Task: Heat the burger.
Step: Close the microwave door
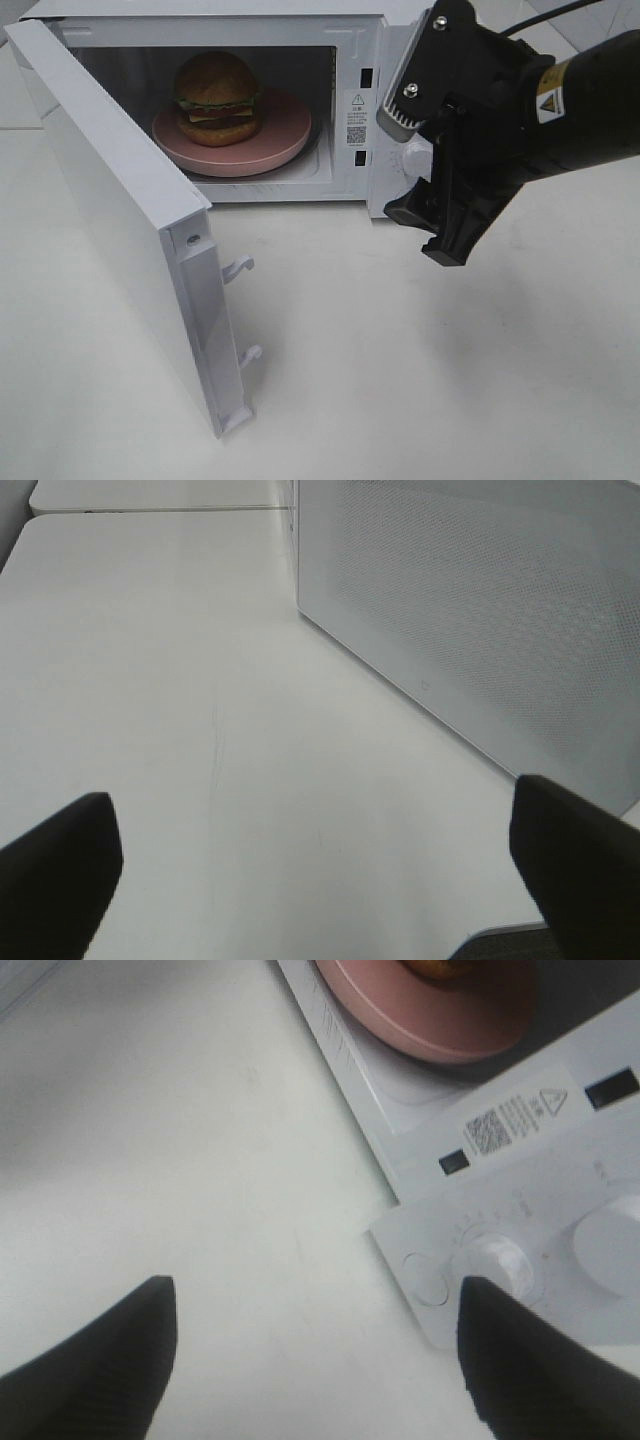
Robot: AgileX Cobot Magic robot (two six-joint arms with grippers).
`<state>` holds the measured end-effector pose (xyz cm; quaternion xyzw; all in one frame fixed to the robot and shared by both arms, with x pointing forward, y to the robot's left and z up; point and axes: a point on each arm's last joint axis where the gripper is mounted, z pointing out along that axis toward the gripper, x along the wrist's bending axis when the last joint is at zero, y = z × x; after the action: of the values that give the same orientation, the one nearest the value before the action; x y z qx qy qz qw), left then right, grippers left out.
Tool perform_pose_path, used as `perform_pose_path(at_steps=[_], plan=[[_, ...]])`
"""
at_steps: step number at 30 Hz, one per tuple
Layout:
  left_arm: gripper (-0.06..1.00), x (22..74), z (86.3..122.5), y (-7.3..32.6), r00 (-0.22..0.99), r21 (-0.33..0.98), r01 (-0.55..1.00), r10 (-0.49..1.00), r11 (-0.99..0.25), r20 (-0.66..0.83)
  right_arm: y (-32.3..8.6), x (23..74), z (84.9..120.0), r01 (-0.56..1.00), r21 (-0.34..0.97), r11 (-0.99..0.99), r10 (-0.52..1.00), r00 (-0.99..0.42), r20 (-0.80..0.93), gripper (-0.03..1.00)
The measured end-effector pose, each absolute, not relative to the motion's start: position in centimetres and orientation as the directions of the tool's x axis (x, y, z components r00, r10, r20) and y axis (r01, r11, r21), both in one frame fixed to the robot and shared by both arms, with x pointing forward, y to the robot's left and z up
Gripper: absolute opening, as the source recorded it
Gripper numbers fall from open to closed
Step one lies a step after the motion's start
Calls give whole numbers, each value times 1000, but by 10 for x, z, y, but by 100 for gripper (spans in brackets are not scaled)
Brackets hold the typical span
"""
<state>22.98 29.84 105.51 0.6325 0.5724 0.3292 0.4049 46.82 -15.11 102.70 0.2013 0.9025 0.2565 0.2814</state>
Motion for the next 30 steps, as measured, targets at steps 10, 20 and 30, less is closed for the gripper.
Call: perform_pose_path(at_steps=[10, 20, 30], plan=[[97, 230, 1055, 298, 128, 889, 457, 991, -17, -47, -181, 429, 1042, 517, 576, 634, 725, -657, -208, 75], [97, 230, 1055, 298, 128, 889, 457, 991, -17, -47, -214, 385, 1066, 685, 512, 518, 833, -539, -122, 75], [97, 230, 1055, 298, 128, 889, 457, 991, -17, -47, -251, 332, 1089, 716, 518, 468, 866, -489, -107, 75]])
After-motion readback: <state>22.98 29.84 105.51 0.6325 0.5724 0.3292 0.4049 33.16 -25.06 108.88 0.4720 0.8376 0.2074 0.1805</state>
